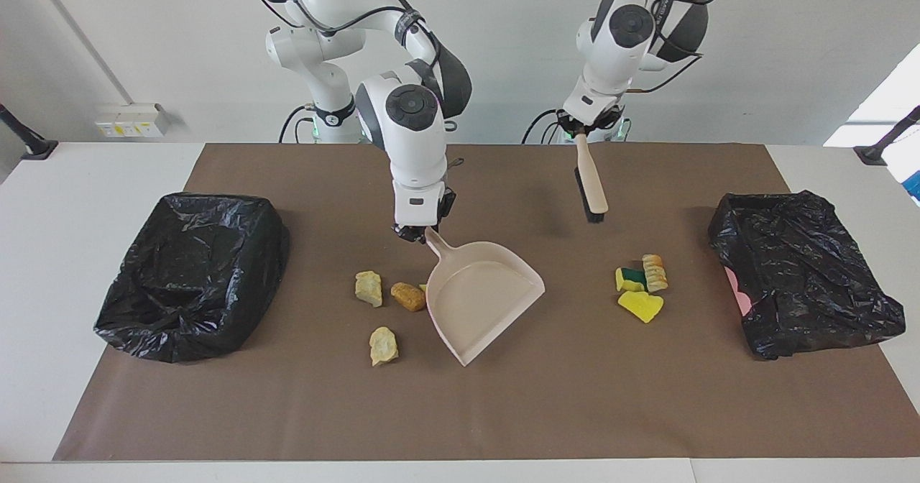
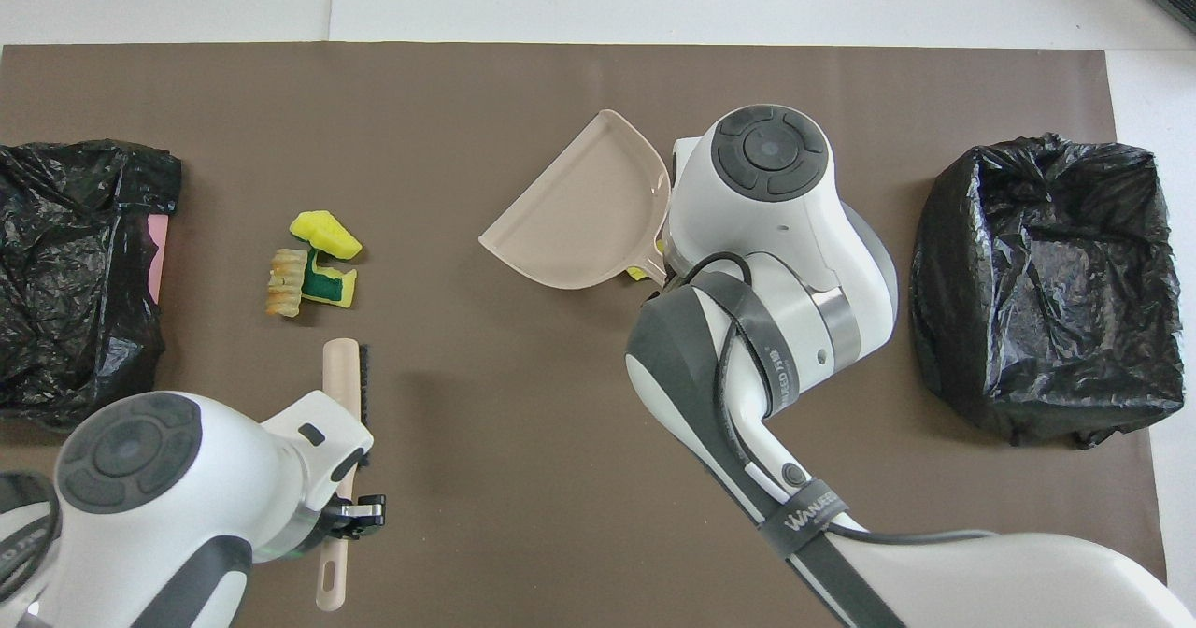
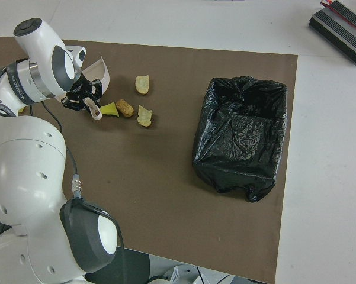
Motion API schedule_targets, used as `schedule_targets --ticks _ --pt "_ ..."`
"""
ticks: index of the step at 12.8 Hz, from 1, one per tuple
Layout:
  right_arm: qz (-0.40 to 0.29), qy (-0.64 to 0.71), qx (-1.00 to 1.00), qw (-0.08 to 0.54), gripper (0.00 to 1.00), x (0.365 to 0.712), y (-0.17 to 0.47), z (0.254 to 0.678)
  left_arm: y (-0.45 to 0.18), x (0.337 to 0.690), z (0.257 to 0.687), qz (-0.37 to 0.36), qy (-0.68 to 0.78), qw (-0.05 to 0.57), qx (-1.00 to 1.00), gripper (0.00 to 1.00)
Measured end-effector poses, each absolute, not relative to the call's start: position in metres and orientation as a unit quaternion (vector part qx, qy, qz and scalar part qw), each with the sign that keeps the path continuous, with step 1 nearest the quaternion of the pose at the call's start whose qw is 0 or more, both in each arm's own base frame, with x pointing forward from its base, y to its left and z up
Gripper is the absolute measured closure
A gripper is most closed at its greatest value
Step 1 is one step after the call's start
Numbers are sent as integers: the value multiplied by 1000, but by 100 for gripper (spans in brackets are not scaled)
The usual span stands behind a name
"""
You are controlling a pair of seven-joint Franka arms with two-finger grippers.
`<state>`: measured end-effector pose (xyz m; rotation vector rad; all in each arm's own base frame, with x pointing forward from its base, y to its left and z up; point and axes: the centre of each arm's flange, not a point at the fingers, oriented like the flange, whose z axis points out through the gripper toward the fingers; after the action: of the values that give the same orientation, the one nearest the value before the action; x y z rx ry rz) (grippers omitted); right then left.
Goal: Sweep and dump trash in bin
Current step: 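Lower the brush behind the sponges with the left gripper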
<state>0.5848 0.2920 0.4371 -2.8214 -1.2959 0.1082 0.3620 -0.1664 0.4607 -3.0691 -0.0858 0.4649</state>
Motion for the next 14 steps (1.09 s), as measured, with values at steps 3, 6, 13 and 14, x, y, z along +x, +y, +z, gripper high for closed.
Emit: schedule_targets --ticks 3,6,13,14 --pt "42 -509 -859 21 68 577 294 431 -108 412 463 126 -32 18 -991 74" --pt "56 -562 -825 23 68 562 309 420 -43 459 462 83 -18 24 -996 74" --pt "95 -623 -776 -20 68 520 347 381 14 514 403 90 40 46 -994 74" --pt "93 -633 -768 -21 68 520 346 378 11 517 388 96 45 45 -993 74"
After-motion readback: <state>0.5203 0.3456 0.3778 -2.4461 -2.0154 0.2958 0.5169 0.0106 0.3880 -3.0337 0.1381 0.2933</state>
